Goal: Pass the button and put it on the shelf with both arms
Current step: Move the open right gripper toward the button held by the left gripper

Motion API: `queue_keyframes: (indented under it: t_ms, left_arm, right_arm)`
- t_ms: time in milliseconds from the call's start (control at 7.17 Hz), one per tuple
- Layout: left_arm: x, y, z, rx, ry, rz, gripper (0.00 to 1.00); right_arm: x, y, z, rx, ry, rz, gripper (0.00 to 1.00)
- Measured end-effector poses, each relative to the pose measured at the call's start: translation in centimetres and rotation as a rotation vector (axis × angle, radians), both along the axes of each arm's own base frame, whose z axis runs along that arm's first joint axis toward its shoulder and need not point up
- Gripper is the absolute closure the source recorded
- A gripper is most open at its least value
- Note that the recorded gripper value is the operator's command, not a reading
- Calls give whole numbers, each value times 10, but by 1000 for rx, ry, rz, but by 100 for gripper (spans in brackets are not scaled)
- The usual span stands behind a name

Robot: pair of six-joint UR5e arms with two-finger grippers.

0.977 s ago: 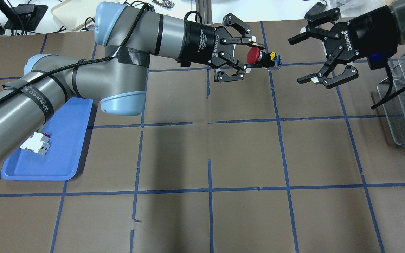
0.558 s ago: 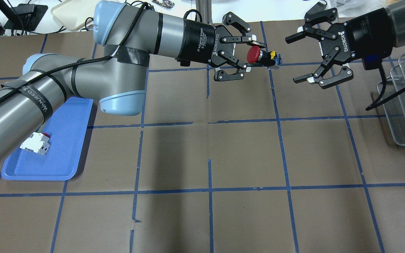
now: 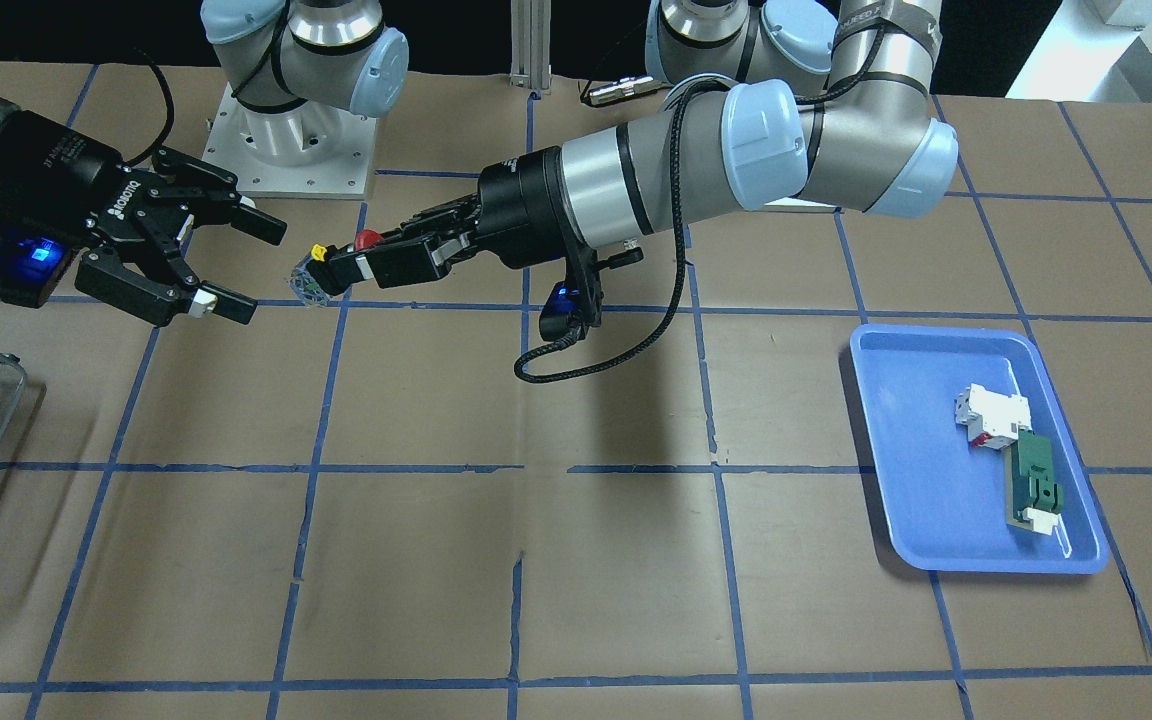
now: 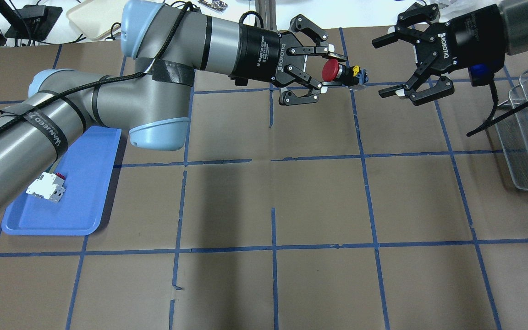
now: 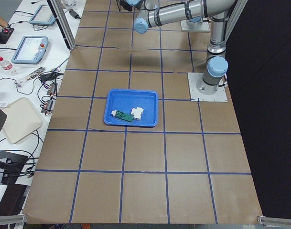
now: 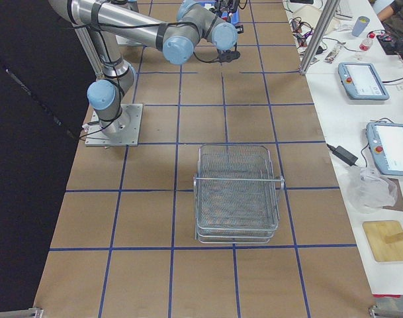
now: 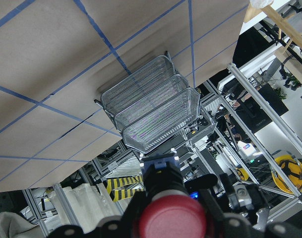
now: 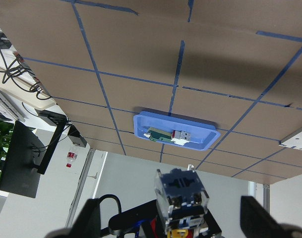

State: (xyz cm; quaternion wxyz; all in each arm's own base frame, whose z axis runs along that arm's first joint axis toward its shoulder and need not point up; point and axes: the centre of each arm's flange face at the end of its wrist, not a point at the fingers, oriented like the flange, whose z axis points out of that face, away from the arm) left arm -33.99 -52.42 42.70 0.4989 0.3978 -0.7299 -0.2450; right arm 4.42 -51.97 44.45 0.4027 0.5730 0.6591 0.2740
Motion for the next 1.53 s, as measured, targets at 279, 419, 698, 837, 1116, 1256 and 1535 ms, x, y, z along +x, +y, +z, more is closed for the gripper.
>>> queue_keyframes:
  t_ms: [279,419,698,837,1116,1256,1535]
  left_arm:
    - [0,0,0,1,-1,1,95]
    - [1,-1,-1,2,-2,2,94]
    - [1,-1,-1,1,-3,3,94]
    - [1,-1,-1,1,-4,3,94]
    - [1,-1,-2,1,-6,4,94]
    - [1,-1,-1,0,-6,5,94]
    - [1,2,5,8,-2,11,94]
  right_arm:
    - [12,2,-8,30,-7,10,0]
    - [18,3,-10,36,-8,18,0]
    - [22,6,-12,49,-10,24,0]
    - [23,7,-16,58,-12,25,0]
    - [24,9,-20,68,-17,26,0]
    - [24,9,-21,69,-19,26,0]
    - [26,9,-20,67,-43,17,0]
